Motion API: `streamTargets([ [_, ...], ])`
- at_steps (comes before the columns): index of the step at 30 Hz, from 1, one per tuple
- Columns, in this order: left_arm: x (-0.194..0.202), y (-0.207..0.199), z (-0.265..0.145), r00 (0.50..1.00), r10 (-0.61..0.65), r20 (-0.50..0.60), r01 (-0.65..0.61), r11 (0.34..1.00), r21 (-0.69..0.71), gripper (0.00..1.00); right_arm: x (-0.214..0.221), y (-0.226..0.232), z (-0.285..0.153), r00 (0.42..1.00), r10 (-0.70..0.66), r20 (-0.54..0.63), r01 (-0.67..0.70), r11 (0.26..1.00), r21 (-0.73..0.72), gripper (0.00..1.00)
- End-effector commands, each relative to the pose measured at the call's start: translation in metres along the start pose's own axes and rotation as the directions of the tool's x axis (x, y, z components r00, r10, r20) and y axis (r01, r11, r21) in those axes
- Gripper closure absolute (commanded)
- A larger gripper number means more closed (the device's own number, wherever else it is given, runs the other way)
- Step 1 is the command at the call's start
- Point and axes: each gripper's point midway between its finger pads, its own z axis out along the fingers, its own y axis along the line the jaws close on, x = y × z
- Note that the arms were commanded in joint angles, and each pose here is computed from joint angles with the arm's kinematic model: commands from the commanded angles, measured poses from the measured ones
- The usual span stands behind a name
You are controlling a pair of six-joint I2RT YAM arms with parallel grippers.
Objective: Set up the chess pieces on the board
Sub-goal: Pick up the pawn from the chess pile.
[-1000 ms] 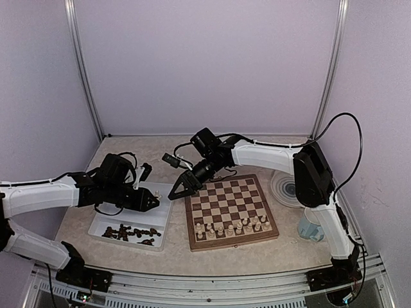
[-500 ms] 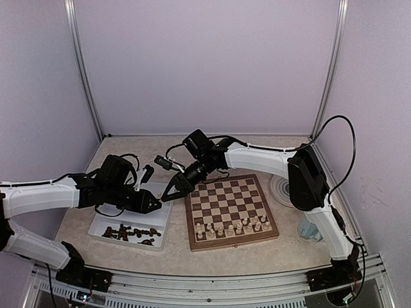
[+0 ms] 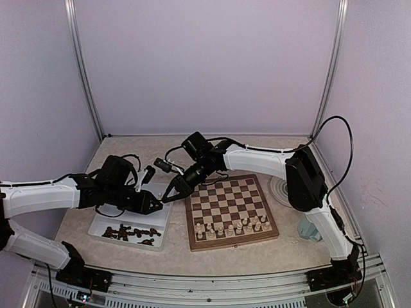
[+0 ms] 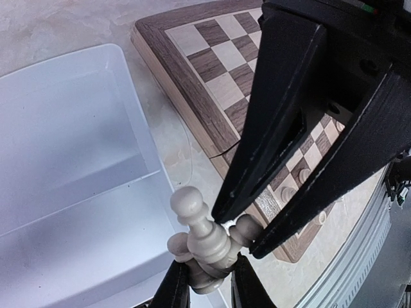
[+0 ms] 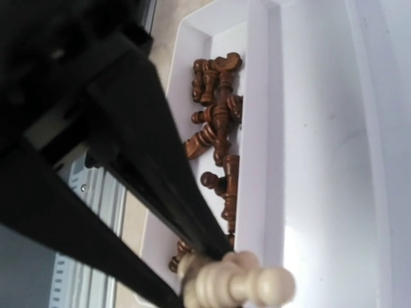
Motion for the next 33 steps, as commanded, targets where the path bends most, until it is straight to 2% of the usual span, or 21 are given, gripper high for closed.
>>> streamTargets([
  [1,-0.004,-0.007,0.001,1.0,0.021,0.017,-0.021,0.999,0.031,0.89,0.0,0.001,0.009,1.0,-0.016,-0.01,0.016,1.0,0.004,0.86],
  [6,0.0,0.003,0.003,1.0,0.006,0.002,-0.006,1.0,-0.013,0.89,-0.006,0.0,0.002,0.998,-0.068,-0.014,0.068,0.997,0.047,1.0],
  [16,0.006,0.018,0.006,0.999,-0.039,-0.02,0.037,0.996,-0.086,0.89,-0.022,-0.02,-0.073,0.99,-0.137,0.017,0.132,0.974,0.186,1.0],
  [24,0.01,0.028,0.011,0.997,-0.061,-0.041,0.056,0.992,-0.117,0.89,-0.012,-0.015,-0.095,0.988,-0.151,-0.005,0.149,0.967,0.206,1.0],
  [29,0.012,0.037,0.012,0.995,-0.082,-0.051,0.074,0.986,-0.149,0.89,-0.001,-0.014,-0.101,0.983,-0.175,-0.058,0.184,0.954,0.235,1.0],
  [33,0.012,0.047,0.012,0.993,-0.106,-0.048,0.095,0.978,-0.184,0.89,0.011,-0.018,-0.116,0.962,-0.221,-0.163,0.264,0.908,0.326,1.0],
])
